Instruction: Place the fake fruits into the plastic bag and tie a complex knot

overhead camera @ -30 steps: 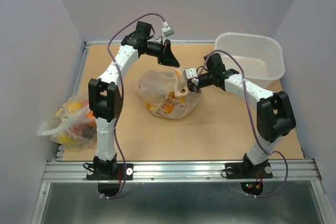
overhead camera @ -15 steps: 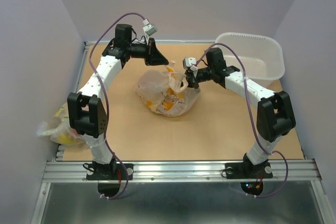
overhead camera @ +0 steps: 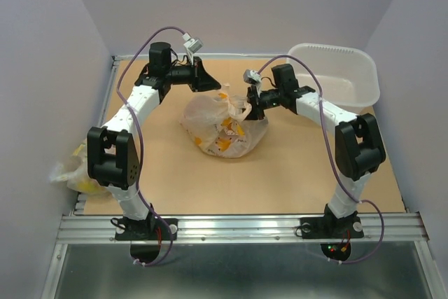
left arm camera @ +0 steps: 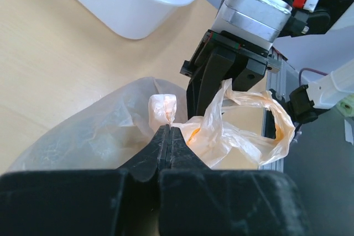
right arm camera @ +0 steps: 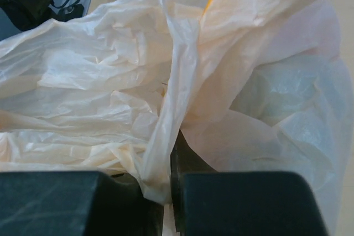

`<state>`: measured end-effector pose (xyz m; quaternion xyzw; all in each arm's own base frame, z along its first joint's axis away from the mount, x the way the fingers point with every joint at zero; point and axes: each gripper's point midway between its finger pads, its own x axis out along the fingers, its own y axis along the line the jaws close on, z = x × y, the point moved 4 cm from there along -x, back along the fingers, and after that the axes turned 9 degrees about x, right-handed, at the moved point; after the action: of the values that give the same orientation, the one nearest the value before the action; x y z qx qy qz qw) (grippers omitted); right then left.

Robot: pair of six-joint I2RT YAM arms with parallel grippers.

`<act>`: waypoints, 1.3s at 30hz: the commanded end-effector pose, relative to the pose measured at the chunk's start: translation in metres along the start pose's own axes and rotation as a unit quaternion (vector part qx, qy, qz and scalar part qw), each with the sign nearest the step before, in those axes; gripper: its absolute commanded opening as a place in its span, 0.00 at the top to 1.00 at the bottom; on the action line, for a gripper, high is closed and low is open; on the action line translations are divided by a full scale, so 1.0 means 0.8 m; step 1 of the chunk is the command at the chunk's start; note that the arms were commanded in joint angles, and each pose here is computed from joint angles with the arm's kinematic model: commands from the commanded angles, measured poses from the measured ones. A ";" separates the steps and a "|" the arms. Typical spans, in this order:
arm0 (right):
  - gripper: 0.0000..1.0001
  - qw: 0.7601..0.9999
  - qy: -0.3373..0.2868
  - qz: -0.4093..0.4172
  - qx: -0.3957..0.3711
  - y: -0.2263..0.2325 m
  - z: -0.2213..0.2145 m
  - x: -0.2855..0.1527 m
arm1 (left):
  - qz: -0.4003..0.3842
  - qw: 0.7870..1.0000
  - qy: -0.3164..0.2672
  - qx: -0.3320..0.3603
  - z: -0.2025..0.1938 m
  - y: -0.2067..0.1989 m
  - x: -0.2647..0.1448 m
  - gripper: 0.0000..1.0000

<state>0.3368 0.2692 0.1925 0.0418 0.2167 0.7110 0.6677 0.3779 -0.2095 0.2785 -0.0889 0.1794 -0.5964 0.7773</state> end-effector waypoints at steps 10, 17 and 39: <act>0.16 0.997 0.004 -0.039 0.072 0.015 0.021 -0.019 | 0.038 0.994 -0.062 0.076 0.056 0.000 0.009 1.00; 0.12 0.991 -0.014 -0.131 -0.015 0.055 0.066 -0.057 | 0.033 0.995 -0.060 0.070 0.056 0.006 0.015 1.00; 0.10 0.969 -0.068 -0.140 -0.190 0.049 0.162 -0.005 | 0.023 0.997 -0.034 0.068 0.042 0.020 0.042 1.00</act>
<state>0.3221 0.2900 0.2756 -0.0595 0.1174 0.6592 0.7404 0.4103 -0.2385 0.2710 -0.0799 0.1563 -0.5765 0.7980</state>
